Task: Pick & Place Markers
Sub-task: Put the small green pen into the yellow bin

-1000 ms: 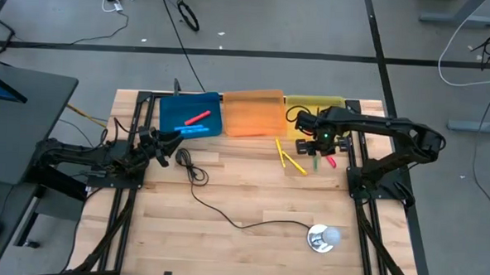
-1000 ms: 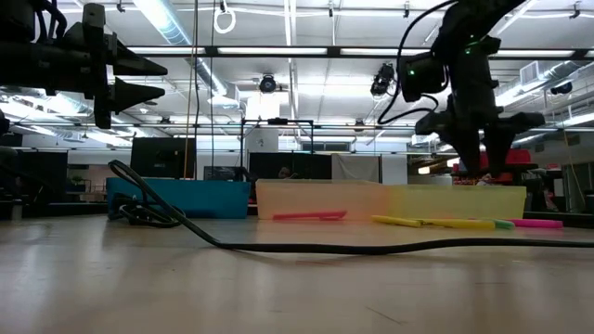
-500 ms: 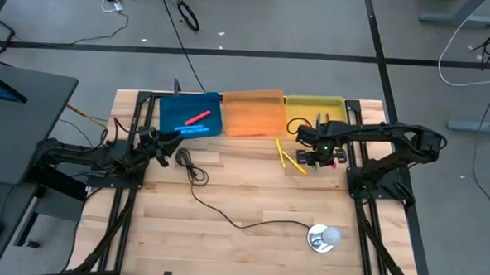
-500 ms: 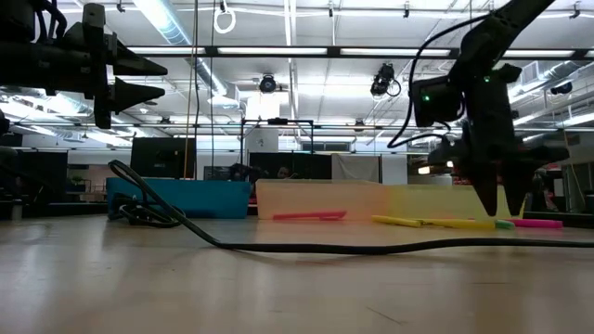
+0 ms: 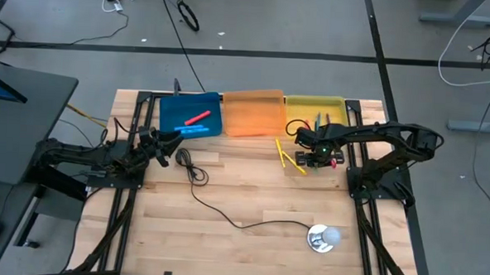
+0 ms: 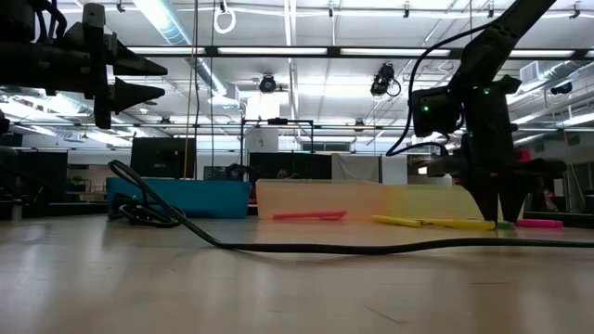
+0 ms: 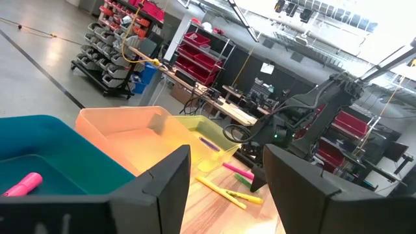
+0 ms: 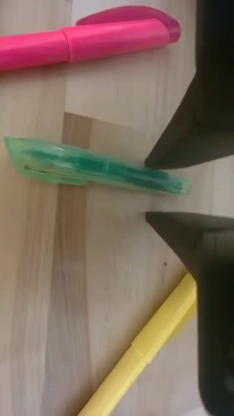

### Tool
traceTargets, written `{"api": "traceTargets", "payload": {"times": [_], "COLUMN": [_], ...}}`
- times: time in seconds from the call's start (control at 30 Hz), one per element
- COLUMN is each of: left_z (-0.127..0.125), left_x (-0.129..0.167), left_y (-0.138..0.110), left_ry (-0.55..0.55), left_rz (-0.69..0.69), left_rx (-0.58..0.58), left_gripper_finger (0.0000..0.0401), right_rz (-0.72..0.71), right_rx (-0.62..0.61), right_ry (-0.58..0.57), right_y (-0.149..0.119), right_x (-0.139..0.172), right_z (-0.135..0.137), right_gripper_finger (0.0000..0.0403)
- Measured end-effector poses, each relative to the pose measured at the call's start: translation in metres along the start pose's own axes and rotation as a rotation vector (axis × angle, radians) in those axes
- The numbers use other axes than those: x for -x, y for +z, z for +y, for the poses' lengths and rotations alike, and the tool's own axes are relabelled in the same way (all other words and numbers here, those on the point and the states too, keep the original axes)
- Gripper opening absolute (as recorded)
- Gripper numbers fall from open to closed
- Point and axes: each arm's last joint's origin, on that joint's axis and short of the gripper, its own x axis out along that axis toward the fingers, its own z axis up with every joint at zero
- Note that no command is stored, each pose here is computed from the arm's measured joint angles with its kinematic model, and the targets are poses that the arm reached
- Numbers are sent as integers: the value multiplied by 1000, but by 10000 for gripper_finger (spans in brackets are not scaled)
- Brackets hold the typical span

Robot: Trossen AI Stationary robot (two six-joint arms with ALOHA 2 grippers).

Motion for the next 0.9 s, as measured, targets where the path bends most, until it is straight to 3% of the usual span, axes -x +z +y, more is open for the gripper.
{"api": "traceTargets", "payload": {"times": [0.3,0.63,0.9], "left_z": [0,0,0], "left_x": [0,0,0], "left_y": [0,0,0], "left_ry": [0,0,0], "left_rz": [0,0,0], "left_rx": [0,0,0], "left_gripper_finger": [200,200,200], "right_rz": [10,15,27], "right_rx": [10,1,28], "right_ry": [6,-3,7], "right_y": [-1,-3,-8], "right_x": [0,4,49], "right_z": [1,-1,9], "right_gripper_finger": [13,16,15]}}
